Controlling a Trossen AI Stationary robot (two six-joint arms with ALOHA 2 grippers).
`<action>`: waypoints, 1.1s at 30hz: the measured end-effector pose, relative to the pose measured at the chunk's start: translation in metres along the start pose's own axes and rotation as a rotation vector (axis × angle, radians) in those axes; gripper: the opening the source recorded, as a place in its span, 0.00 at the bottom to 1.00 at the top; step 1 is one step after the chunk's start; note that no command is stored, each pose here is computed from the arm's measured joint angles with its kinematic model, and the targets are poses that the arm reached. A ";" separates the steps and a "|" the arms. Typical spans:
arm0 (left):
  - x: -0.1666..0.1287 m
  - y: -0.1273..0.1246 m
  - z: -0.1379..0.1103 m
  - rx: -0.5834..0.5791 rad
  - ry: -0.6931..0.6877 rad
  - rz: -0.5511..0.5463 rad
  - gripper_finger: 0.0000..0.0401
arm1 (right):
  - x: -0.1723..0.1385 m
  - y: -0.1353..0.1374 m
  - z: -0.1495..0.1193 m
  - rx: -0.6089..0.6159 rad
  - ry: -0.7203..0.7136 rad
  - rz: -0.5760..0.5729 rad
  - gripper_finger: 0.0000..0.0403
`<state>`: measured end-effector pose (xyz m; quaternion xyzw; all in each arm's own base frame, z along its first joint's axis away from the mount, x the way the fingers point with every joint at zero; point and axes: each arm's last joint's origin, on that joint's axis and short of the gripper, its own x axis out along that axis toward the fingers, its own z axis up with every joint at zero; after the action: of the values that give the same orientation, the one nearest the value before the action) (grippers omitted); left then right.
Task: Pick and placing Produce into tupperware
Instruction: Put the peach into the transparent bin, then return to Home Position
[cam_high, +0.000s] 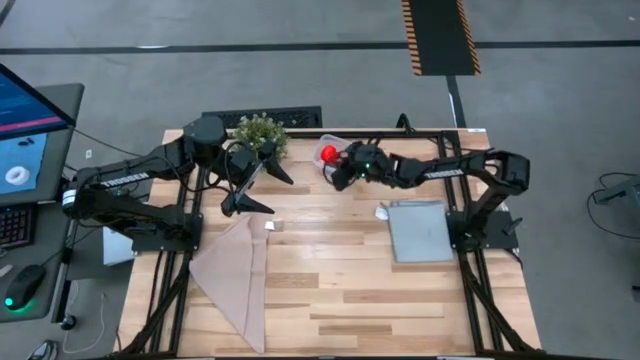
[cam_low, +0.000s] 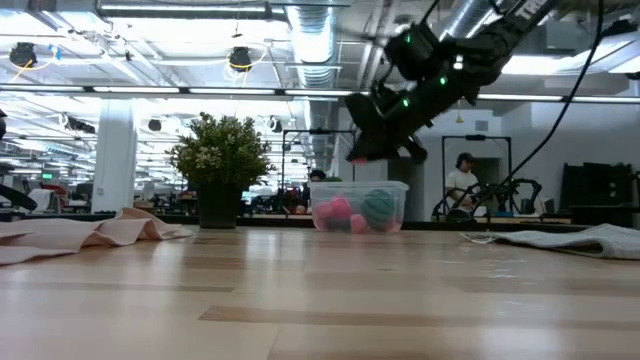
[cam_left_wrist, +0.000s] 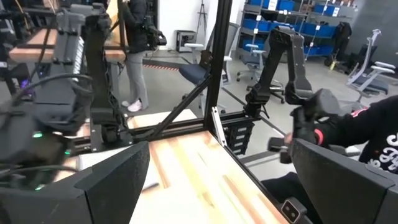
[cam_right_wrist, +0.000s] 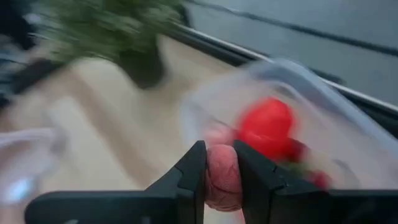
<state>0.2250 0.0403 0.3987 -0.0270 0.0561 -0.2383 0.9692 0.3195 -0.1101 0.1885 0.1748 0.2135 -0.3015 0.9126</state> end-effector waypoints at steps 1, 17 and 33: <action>0.000 0.000 0.000 -0.002 0.003 0.000 0.95 | 0.001 -0.007 0.000 0.012 0.017 -0.022 0.23; 0.000 0.000 -0.001 0.011 0.004 0.001 0.95 | 0.005 -0.024 0.010 0.053 0.021 -0.002 0.58; -0.001 0.013 -0.011 -0.058 0.101 0.422 0.95 | 0.002 -0.014 0.009 0.111 0.063 0.124 0.81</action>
<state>0.2283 0.0520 0.3866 -0.0307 0.1159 -0.0294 0.9923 0.3146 -0.1256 0.1924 0.2475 0.2138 -0.2501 0.9113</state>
